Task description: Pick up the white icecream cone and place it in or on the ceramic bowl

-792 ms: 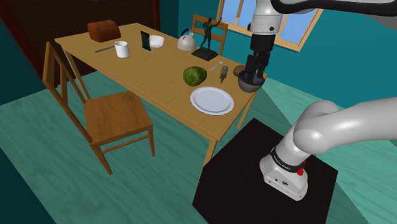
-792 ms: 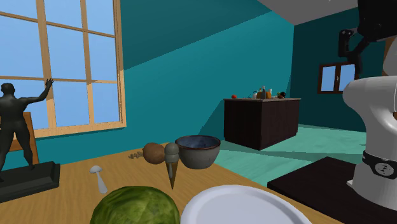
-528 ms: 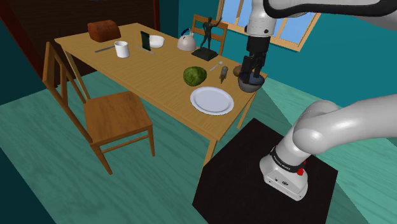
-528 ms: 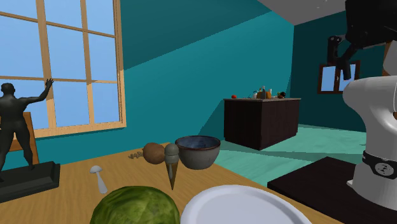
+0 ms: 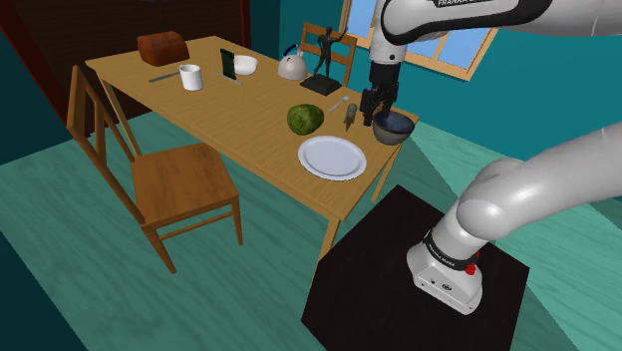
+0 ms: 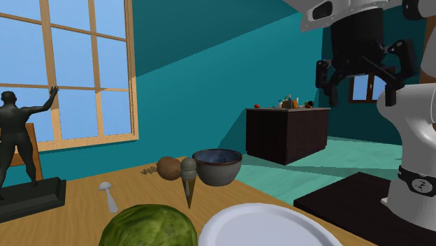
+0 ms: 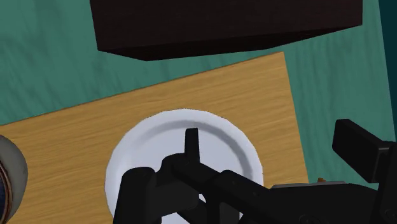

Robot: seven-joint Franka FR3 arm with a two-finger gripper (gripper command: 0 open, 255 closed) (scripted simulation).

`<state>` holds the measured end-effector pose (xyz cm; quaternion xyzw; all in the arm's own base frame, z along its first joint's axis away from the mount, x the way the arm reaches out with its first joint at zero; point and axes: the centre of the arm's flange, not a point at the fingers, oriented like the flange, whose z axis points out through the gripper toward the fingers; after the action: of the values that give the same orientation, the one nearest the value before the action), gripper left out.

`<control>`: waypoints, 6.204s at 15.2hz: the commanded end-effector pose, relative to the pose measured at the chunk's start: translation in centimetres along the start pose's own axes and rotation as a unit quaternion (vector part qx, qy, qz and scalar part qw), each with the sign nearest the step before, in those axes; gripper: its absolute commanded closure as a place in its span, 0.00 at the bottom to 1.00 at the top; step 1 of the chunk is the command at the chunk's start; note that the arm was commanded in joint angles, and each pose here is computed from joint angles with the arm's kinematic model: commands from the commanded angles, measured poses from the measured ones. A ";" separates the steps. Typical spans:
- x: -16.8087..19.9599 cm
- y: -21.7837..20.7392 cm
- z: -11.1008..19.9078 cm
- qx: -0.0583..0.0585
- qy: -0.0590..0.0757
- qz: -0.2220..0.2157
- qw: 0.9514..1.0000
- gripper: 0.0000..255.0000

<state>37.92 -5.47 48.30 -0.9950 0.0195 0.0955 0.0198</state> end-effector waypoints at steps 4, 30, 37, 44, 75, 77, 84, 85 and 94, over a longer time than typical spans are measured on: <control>4.8 3.8 1.8 -0.014 0.013 0.019 1.000 0.00; 26.5 24.5 6.4 -0.082 0.076 0.115 0.987 0.00; 27.0 25.2 10.3 -0.082 0.076 0.115 0.987 0.00; 27.0 25.2 10.3 -0.082 0.076 0.115 0.987 0.00; 25.0 24.8 -0.1 -0.082 0.076 0.115 0.987 1.00; 24.8 24.8 -1.1 -0.082 0.076 0.115 0.987 1.00; 24.1 24.7 -4.8 -0.082 0.076 0.115 0.987 1.00; 24.0 24.6 -5.3 -0.082 0.076 0.115 0.987 1.00; 17.5 29.3 -7.5 -0.082 0.076 0.115 0.987 1.00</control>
<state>56.41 -34.83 50.97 -0.9887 0.1280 0.0223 -0.0750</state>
